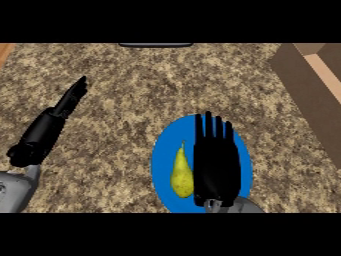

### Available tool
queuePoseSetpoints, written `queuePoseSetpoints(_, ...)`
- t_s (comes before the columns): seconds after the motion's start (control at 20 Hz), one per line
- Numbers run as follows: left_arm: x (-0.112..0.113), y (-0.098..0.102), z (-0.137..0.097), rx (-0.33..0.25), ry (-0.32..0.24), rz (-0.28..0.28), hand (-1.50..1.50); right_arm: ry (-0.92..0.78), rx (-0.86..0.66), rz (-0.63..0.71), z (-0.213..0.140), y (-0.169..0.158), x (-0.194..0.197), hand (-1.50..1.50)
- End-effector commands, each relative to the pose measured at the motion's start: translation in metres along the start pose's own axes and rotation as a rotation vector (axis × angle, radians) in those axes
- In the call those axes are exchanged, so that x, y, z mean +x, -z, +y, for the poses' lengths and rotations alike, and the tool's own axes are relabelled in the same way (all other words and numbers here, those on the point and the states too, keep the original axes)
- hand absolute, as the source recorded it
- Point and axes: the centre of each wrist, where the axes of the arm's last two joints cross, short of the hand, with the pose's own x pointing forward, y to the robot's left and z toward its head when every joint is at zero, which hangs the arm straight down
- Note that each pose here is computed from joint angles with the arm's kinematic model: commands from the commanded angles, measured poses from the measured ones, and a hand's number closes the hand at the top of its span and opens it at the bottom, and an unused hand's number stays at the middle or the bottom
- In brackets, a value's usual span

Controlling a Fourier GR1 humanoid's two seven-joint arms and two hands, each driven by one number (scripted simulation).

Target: Pick the bell pepper from the plate and place it in the cardboard box

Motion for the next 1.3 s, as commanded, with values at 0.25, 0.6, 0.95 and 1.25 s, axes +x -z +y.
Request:
queuePoseSetpoints(0.25,0.010,0.001,0.014,-0.002,0.001,0.002,0.00,-0.037,0.052,0.124,0.024,0.011,0.005,-1.50)
queuePoseSetpoints(0.6,0.018,-0.003,0.013,-0.022,-0.017,-0.013,0.00,-0.065,0.060,0.190,0.046,0.018,-0.002,-1.50)
queuePoseSetpoints(0.95,0.002,0.005,-0.002,-0.004,0.004,-0.006,0.00,-0.016,0.084,0.176,0.031,0.046,-0.016,-1.50)
queuePoseSetpoints(1.25,0.004,-0.006,0.005,0.002,0.021,-0.008,0.00,-0.088,0.025,0.034,0.050,0.039,-0.009,1.50)
